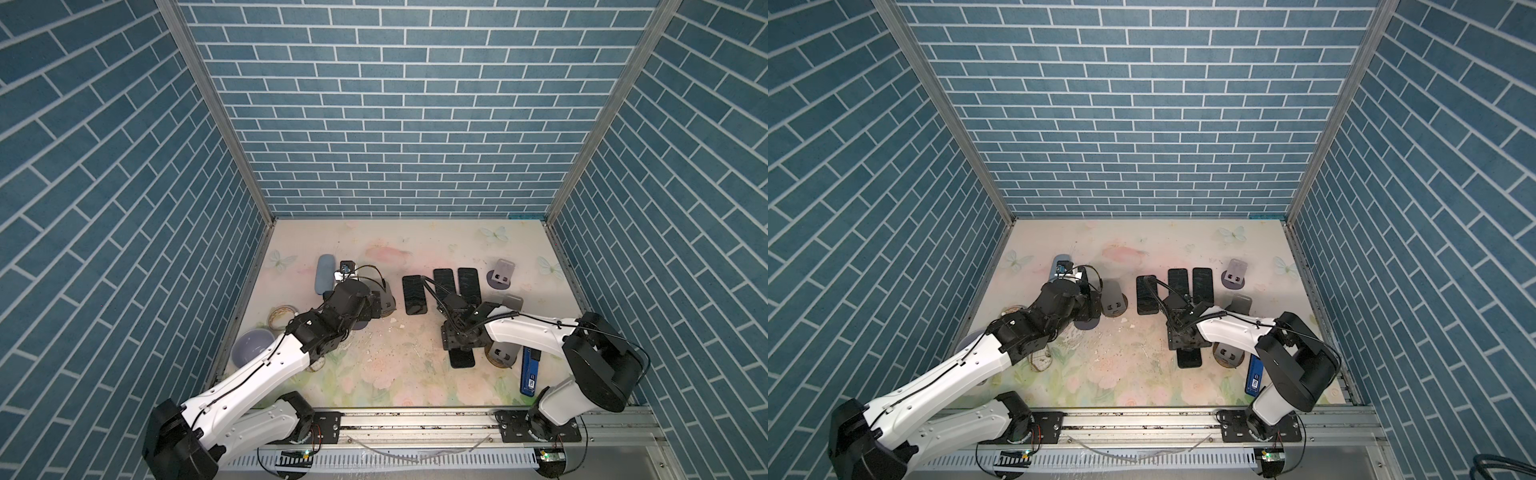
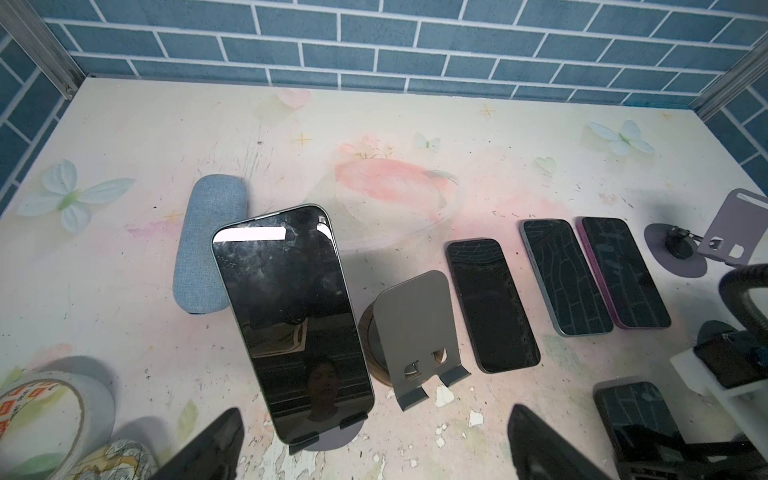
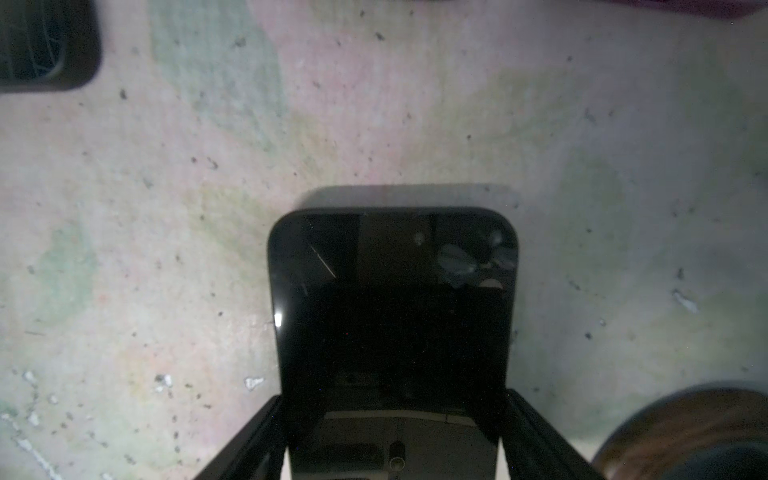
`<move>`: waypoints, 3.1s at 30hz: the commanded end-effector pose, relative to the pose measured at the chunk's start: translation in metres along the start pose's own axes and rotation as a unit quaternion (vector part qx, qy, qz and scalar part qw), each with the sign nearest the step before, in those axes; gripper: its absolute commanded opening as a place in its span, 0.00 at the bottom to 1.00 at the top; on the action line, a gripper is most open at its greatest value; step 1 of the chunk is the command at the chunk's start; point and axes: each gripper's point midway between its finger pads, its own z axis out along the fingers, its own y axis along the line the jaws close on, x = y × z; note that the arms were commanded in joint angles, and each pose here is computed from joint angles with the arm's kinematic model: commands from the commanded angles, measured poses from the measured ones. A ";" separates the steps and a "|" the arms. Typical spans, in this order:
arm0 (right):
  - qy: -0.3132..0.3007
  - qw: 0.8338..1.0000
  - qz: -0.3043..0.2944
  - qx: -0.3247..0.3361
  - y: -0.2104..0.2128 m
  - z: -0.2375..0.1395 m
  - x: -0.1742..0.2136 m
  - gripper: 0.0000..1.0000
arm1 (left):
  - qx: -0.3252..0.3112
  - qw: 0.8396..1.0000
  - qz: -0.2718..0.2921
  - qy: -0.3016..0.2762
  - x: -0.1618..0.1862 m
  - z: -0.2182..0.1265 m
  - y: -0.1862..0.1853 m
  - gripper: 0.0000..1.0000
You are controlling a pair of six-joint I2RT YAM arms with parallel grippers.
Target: Remove the phone from the phone stand
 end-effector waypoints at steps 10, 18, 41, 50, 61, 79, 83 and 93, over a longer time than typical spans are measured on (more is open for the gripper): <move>-0.038 0.998 -0.032 0.043 -0.008 -0.018 -0.024 0.94 | -0.089 0.996 -0.029 -0.008 0.003 0.000 0.037 1.00; -0.134 0.989 -0.058 0.031 0.005 -0.057 -0.074 0.99 | -0.109 0.991 -0.066 -0.029 -0.004 -0.001 0.049 1.00; -0.191 0.980 -0.048 0.030 0.003 -0.073 -0.104 0.98 | -0.172 0.985 -0.012 -0.010 -0.015 -0.001 0.059 1.00; -0.201 0.978 -0.047 0.039 -0.010 -0.073 -0.105 0.99 | -0.201 0.979 0.007 0.022 -0.019 0.008 0.059 1.00; -0.191 0.981 -0.028 0.034 -0.029 -0.061 -0.098 0.99 | -0.149 0.986 -0.042 0.061 -0.014 0.048 0.048 1.00; -0.167 0.986 -0.019 0.019 -0.030 -0.044 -0.100 0.98 | -0.144 0.983 -0.064 0.090 -0.015 0.082 0.058 1.00; -0.162 0.986 -0.019 0.015 -0.028 -0.042 -0.101 0.98 | -0.147 0.983 -0.057 0.091 -0.016 0.088 0.058 1.00; -0.152 0.988 -0.016 0.013 -0.028 -0.037 -0.099 0.98 | -0.161 0.980 -0.052 0.107 -0.004 0.104 0.064 0.93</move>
